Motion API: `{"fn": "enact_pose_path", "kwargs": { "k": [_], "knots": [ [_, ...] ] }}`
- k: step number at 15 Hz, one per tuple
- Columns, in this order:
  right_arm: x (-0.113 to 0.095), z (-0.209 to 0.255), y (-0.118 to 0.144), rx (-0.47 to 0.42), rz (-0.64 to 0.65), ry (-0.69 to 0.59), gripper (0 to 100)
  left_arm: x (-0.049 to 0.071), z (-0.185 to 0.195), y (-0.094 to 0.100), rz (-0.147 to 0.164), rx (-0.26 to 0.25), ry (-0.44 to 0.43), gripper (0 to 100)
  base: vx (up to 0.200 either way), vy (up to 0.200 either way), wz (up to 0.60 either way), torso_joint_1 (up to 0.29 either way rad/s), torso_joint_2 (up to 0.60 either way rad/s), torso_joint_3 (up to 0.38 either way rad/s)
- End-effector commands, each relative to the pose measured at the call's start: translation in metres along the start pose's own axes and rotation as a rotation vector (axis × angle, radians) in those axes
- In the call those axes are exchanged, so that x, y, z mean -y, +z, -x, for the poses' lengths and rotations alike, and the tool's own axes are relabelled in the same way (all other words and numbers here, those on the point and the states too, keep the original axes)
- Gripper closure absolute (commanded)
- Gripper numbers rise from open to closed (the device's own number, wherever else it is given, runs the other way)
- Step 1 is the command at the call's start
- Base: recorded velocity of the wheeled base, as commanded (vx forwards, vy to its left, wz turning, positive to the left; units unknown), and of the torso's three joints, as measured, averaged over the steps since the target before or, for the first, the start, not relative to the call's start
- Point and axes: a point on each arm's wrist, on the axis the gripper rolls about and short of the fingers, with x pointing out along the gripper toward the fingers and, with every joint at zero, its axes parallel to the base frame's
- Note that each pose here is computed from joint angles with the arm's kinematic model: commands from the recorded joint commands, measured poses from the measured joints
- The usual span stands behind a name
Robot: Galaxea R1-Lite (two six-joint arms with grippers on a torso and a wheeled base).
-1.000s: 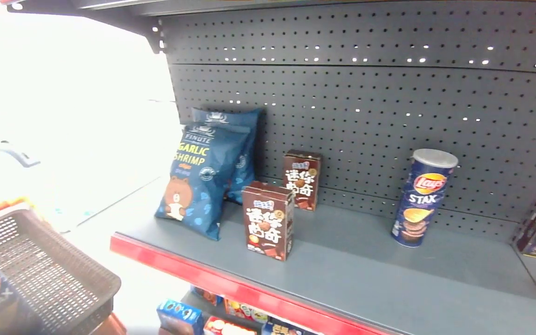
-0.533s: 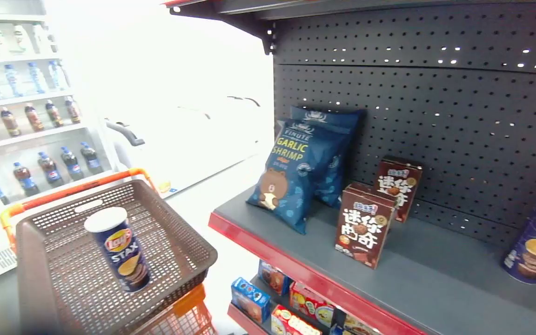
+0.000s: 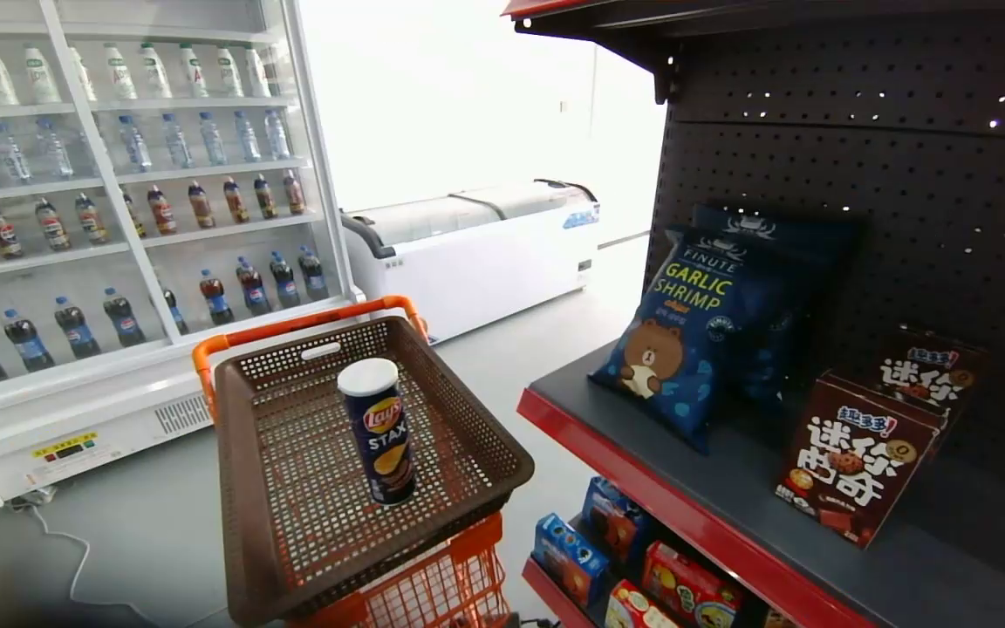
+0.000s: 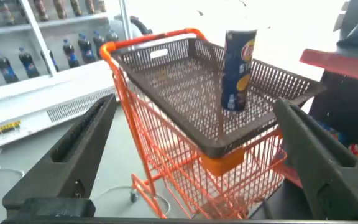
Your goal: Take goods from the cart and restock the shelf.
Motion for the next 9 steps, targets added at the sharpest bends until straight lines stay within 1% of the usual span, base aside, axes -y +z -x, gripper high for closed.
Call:
{"fn": "enact_pose_path", "kwargs": {
  "k": [1,2,3,4,5,6,7,8,9],
  "knots": [
    [0.0,0.0,0.0,0.001,0.0,-0.001,0,-0.001,0.008,0.044,-0.015,0.007,-0.023,0,0.0,0.0,0.0,0.0,0.0,0.0],
    [0.0,0.0,0.0,-0.001,0.0,-0.001,0,-0.002,0.004,0.085,-0.028,-0.02,-0.032,0,0.0,0.0,0.0,0.0,0.0,0.0],
    [0.0,0.0,0.0,-0.001,0.0,-0.001,0,-0.002,-0.001,0.096,-0.028,-0.035,-0.039,0,0.0,0.0,0.0,0.0,0.0,0.0],
    [0.0,0.0,0.0,-0.001,0.0,-0.001,0,-0.003,-0.032,0.139,-0.027,-0.096,-0.054,0,0.0,0.0,0.0,0.0,0.0,0.0],
    [0.0,0.0,0.0,-0.001,0.0,-0.001,0,-0.003,-0.061,0.149,-0.028,-0.185,-0.048,0,0.0,0.0,0.0,0.0,0.0,0.0],
    [0.0,0.0,0.0,-0.001,0.0,-0.001,0,-0.002,-0.079,0.147,-0.028,-0.248,-0.051,0,0.0,0.0,0.0,0.0,0.0,0.0],
    [0.0,0.0,0.0,-0.001,0.0,-0.001,0,-0.001,-0.102,0.136,-0.029,-0.352,-0.06,0,0.0,0.0,0.0,0.0,0.0,0.0],
    [0.0,0.0,0.0,-0.001,0.0,-0.001,0,-0.001,-0.118,0.131,-0.03,-0.401,-0.058,0,0.0,0.0,0.0,0.0,0.0,0.0],
    [0.0,0.0,0.0,-0.001,0.0,-0.001,0,-0.001,-0.121,0.131,-0.029,-0.409,-0.056,0,0.0,0.0,0.0,0.0,0.0,0.0]
  ]
}}
